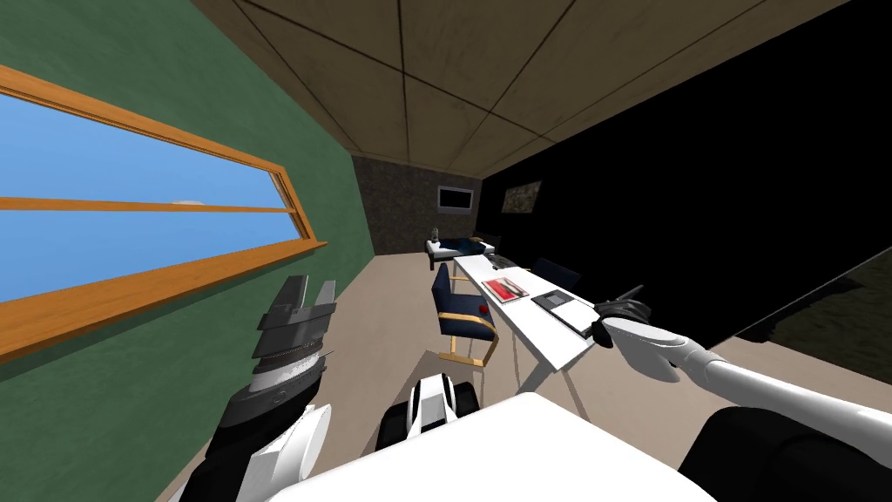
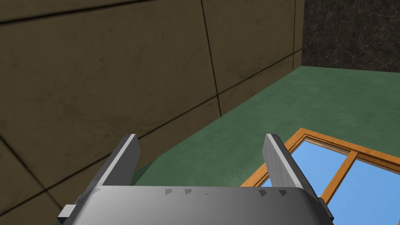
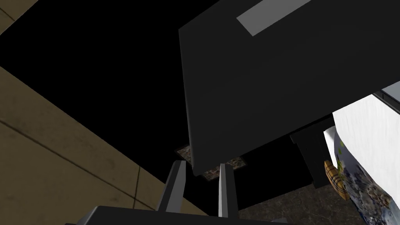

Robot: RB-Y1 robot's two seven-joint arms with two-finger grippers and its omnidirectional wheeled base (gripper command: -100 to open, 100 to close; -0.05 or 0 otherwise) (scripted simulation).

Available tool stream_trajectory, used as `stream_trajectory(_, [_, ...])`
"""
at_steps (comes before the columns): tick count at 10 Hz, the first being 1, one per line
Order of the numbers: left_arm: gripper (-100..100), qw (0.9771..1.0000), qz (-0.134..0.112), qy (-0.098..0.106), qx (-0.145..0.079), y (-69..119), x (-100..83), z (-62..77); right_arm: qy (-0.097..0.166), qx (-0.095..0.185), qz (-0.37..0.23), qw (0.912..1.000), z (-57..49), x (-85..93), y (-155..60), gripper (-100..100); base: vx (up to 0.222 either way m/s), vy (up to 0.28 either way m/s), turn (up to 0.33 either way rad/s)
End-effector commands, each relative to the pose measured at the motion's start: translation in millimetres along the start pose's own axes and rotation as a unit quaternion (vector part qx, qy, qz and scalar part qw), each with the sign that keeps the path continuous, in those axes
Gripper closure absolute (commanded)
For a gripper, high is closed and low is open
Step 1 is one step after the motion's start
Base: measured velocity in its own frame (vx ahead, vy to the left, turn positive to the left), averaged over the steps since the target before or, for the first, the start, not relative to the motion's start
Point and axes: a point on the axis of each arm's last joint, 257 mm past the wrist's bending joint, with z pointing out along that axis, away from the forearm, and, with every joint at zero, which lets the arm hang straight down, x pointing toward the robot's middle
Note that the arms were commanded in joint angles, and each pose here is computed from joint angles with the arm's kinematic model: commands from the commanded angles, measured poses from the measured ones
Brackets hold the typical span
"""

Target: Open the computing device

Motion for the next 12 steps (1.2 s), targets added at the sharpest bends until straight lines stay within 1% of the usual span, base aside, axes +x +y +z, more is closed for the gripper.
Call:
stream_trajectory(1, [0,1.0000,0.000,0.000,0.000,0.0,0.0,0.0,0.005,-0.023,-0.053,0.9983,-4.2,11.1,4.6,100,0.173,0.004,-0.057])
stream_trajectory(4, [0,1.0000,0.000,0.000,0.000,0.0,0.0,0.0,0.011,-0.041,-0.110,0.9930,-6.4,21.1,4.2,100,0.162,0.032,-0.042])
stream_trajectory(6, [0,1.0000,0.000,0.000,0.000,0.0,0.0,0.0,0.014,-0.054,-0.148,0.9874,-8.3,28.1,4.3,100,0.164,0.044,-0.030])
stream_trajectory(7, [0,1.0000,0.000,0.000,0.000,0.0,0.0,0.0,0.011,-0.043,-0.135,0.9898,-5.3,21.3,-0.8,100,0.073,0.024,0.000])
stream_trajectory(8, [0,1.0000,0.000,0.000,0.000,0.0,0.0,0.1,0.046,-0.041,-0.155,0.9860,-3.3,52.1,-8.1,100,-0.056,-0.007,0.381])
stream_trajectory(9, [0,1.0000,0.000,0.000,0.000,-0.1,0.1,0.2,0.048,-0.041,-0.153,0.9861,-3.4,53.2,-7.9,100,-0.081,-0.018,0.340])
stream_trajectory(10, [0,1.0000,0.000,0.000,0.000,0.0,0.1,0.2,0.079,-0.039,-0.171,0.9813,-3.6,81.0,-14.4,100,-0.108,-0.021,0.408])
stream_trajectory(11, [0,1.0000,0.000,0.000,0.000,0.0,0.1,0.2,0.086,-0.038,-0.168,0.9813,-3.1,85.2,-16.4,100,-0.106,-0.028,0.244])
stream_trajectory(12, [0,1.0000,0.000,0.000,0.000,0.0,0.0,0.1,0.117,-0.034,-0.188,0.9747,-3.9,113.5,-26.0,100,-0.133,-0.033,0.390])
